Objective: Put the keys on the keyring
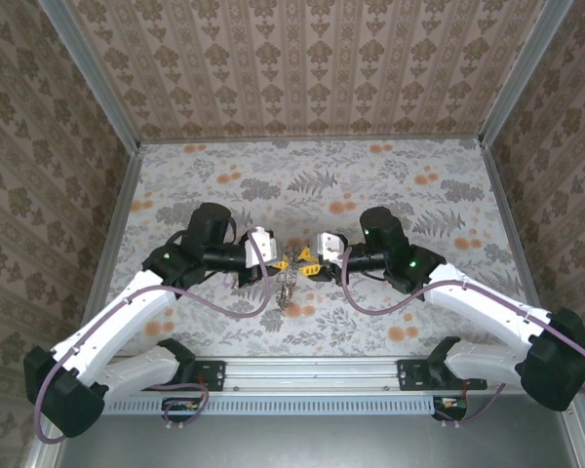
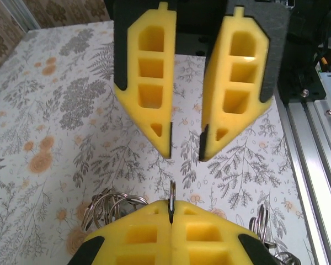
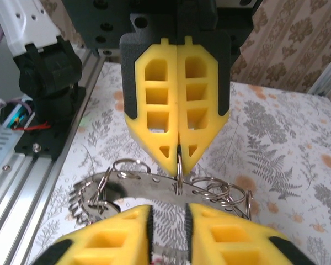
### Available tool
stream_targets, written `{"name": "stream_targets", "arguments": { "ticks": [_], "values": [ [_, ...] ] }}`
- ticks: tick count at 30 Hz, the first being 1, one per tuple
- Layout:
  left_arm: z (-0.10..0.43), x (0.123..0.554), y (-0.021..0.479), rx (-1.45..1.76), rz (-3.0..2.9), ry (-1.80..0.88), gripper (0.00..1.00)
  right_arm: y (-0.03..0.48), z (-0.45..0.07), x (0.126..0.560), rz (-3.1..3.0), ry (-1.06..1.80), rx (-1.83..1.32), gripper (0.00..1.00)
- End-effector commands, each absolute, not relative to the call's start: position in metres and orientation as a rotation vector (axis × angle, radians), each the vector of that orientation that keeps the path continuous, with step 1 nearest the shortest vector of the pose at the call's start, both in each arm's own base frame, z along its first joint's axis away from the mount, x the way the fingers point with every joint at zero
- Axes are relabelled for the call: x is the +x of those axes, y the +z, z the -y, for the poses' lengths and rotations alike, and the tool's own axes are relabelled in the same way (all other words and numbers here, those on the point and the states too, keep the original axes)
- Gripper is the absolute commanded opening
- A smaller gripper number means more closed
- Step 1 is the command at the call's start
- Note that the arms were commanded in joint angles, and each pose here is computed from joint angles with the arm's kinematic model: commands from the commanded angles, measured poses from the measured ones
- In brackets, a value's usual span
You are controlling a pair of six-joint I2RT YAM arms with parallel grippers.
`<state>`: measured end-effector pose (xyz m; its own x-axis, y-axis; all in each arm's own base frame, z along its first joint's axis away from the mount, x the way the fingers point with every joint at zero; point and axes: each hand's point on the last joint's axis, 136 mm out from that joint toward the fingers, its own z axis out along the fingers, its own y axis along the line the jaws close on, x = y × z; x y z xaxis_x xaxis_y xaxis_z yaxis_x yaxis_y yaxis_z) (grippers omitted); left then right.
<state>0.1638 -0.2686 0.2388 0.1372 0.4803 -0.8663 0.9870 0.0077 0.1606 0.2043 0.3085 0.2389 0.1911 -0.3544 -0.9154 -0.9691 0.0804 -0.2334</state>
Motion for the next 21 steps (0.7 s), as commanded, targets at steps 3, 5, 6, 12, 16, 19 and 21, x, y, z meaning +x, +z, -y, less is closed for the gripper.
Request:
{"name": "stream_targets", "arguments": {
  "ticks": [3,5,6,12,16,19,21],
  "values": [
    [0.275,0.163,0.252,1.622,-1.412,-0.764,0.0,0.236,-0.315,0.206,-1.365,0.74,-1.501,0.3],
    [0.276,0.162,0.251,1.628,-1.417,-0.772,0.0,0.236,-0.319,0.207,-1.365,0.744,-1.5,0.3],
    [0.277,0.162,0.25,1.632,-1.419,-0.777,0.0,0.235,-0.321,0.207,-1.367,0.747,-1.499,0.3],
    [0.281,0.163,0.253,1.611,-1.42,-0.814,0.0,0.228,-0.328,0.207,-1.391,0.75,-1.515,0.11],
    [0.281,0.163,0.256,1.599,-1.418,-0.819,0.0,0.225,-0.328,0.209,-1.409,0.733,-1.51,0.0],
    [0.277,0.161,0.258,1.578,-1.415,-0.835,0.29,0.23,-0.326,0.212,-1.391,0.719,-1.463,0.0],
    [0.27,0.158,0.26,1.562,-1.404,-0.84,0.67,0.242,-0.326,0.212,-1.335,0.727,-1.407,0.0]
  ]
}}
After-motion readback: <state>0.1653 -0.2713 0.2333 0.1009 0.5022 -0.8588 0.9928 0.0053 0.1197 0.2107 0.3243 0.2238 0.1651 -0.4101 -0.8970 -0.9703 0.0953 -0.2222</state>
